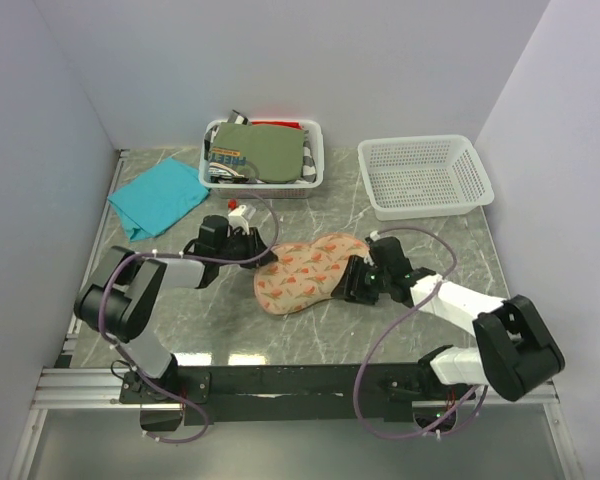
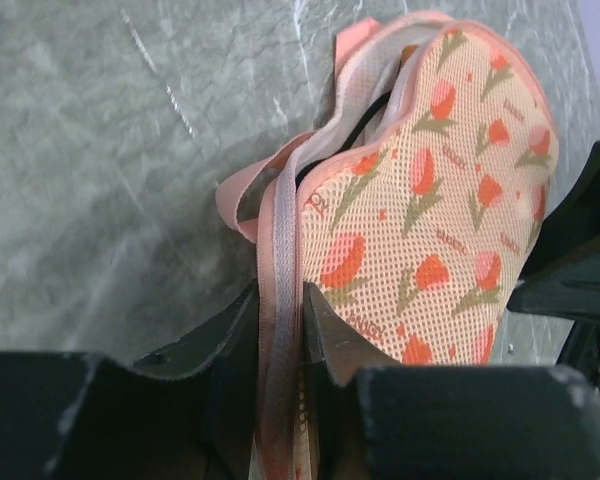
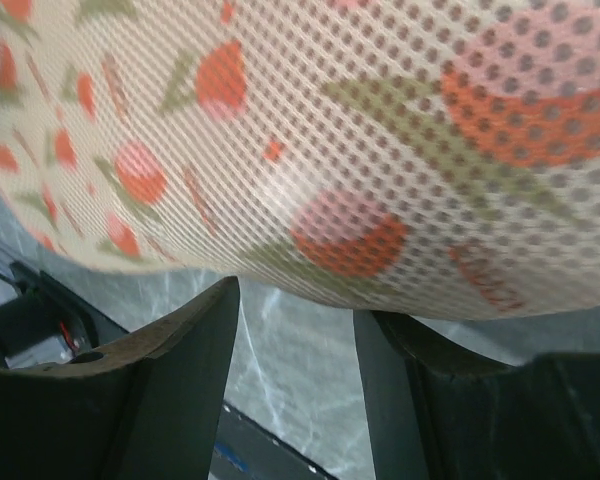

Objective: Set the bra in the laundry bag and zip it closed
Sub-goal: Adjust the laundry bag at the center of the board.

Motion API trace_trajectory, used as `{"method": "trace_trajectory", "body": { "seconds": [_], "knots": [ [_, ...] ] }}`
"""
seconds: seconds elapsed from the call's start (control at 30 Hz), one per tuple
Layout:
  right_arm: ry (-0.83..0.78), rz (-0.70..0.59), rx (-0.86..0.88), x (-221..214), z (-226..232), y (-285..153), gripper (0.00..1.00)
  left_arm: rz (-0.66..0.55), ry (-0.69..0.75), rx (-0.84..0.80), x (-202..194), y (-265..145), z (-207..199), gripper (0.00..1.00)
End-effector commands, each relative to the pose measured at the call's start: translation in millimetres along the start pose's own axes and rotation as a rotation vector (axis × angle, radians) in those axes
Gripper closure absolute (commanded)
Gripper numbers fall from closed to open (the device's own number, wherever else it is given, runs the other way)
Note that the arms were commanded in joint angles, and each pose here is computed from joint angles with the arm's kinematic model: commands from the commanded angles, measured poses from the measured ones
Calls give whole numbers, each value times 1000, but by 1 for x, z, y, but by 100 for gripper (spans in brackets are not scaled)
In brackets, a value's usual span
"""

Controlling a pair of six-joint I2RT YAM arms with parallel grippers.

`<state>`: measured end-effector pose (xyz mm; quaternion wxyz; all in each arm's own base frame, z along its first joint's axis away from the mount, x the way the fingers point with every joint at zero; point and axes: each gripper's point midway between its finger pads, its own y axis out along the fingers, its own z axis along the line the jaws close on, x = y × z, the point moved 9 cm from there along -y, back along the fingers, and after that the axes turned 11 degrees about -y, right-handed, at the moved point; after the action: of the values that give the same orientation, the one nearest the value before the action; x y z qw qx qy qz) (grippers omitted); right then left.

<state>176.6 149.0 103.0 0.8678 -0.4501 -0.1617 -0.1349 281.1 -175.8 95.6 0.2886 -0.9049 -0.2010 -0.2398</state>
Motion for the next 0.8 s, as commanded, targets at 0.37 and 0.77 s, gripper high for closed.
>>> {"method": "trace_trajectory", "body": {
  "seconds": [0.37,0.77],
  "knots": [
    [-84,-143,-59,79,16,26,43,-140,-162,177,-54,-32,-23,69],
    [-125,-185,-149,114,8,11,40,-240,-220,268,-66,-53,-40,27]
  ]
}}
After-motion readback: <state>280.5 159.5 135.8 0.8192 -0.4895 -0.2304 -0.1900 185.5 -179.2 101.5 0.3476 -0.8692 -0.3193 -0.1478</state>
